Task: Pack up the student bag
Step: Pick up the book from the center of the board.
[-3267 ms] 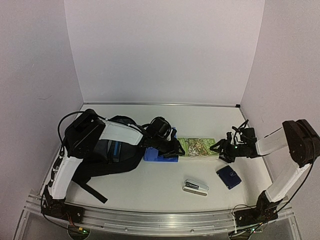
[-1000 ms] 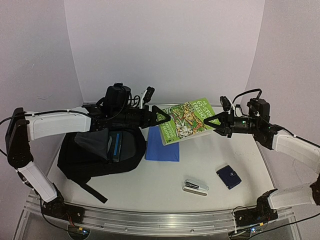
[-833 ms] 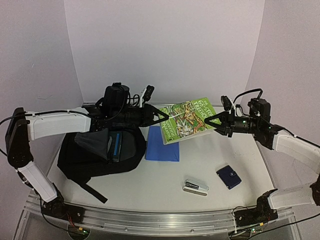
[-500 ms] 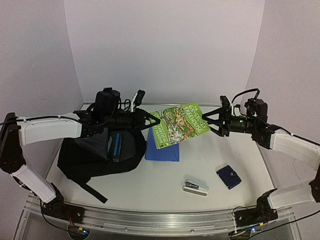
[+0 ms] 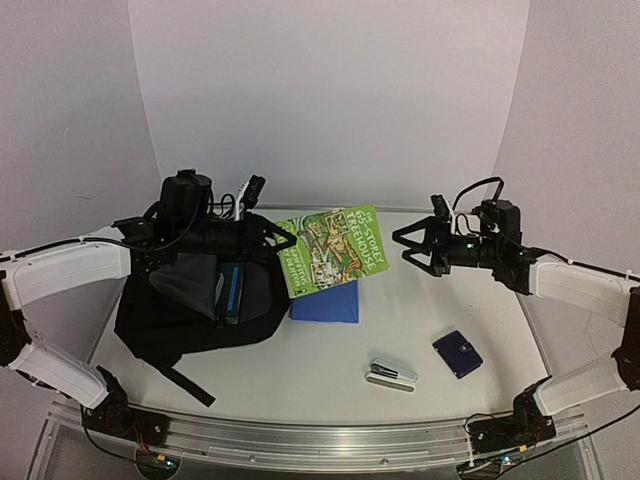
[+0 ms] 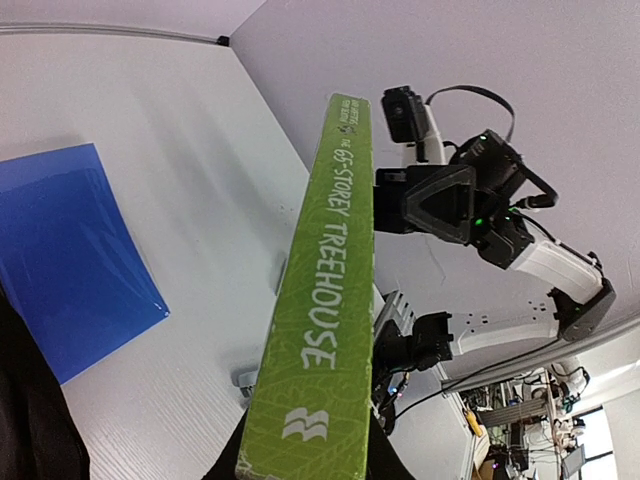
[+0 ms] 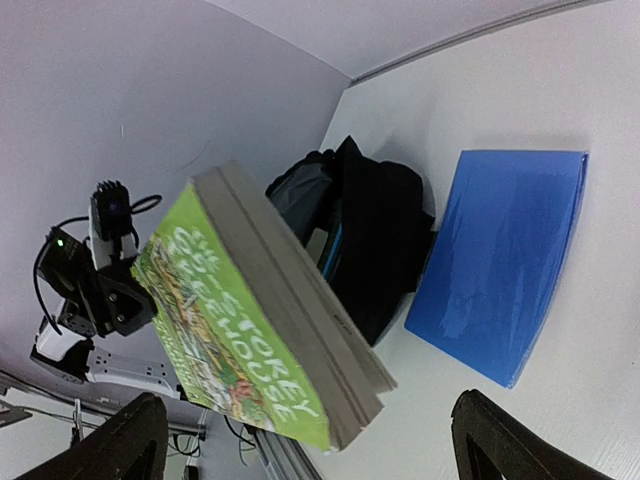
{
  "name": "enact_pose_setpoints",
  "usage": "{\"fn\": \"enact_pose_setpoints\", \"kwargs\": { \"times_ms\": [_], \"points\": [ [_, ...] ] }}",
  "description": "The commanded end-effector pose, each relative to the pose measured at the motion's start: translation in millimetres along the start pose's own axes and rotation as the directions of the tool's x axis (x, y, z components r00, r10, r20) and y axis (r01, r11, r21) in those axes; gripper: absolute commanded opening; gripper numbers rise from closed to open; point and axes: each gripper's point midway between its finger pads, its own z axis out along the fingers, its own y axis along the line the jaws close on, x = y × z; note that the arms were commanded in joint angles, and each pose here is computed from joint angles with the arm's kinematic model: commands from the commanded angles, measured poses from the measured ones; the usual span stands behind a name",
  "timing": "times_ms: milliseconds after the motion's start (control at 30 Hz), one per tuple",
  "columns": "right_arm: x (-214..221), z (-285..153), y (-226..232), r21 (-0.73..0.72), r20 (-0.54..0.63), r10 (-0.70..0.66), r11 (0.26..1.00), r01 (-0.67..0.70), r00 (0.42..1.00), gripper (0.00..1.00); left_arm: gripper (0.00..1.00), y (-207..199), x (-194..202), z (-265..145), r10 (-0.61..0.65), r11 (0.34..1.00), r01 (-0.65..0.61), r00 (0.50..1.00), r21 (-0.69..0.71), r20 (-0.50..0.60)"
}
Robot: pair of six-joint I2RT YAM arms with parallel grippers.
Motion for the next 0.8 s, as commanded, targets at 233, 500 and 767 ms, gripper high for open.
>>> {"fn": "enact_pose_setpoints", "kwargs": {
  "times_ms": [233,500,767],
  "points": [
    [23,12,70,-0.246,-0.115,-0.234,0.948,0.201,0.965,0.98,0.00,-84,-13,-34,0.142,0.949,-0.132,0.990,0.286,-0.014],
    [34,29,67,-0.265,-0.161,-0.241,0.945,0.193,0.957,0.98,0.00,-101,-12,-41,0.147,0.916,-0.128,0.989,0.379,-0.020],
    [42,28,85,-0.337,-0.153,-0.264,0.920,0.201,0.952,0.65,0.00,-81,-15,-36,0.092,0.941,-0.076,0.995,0.331,-0.031]
  ]
}}
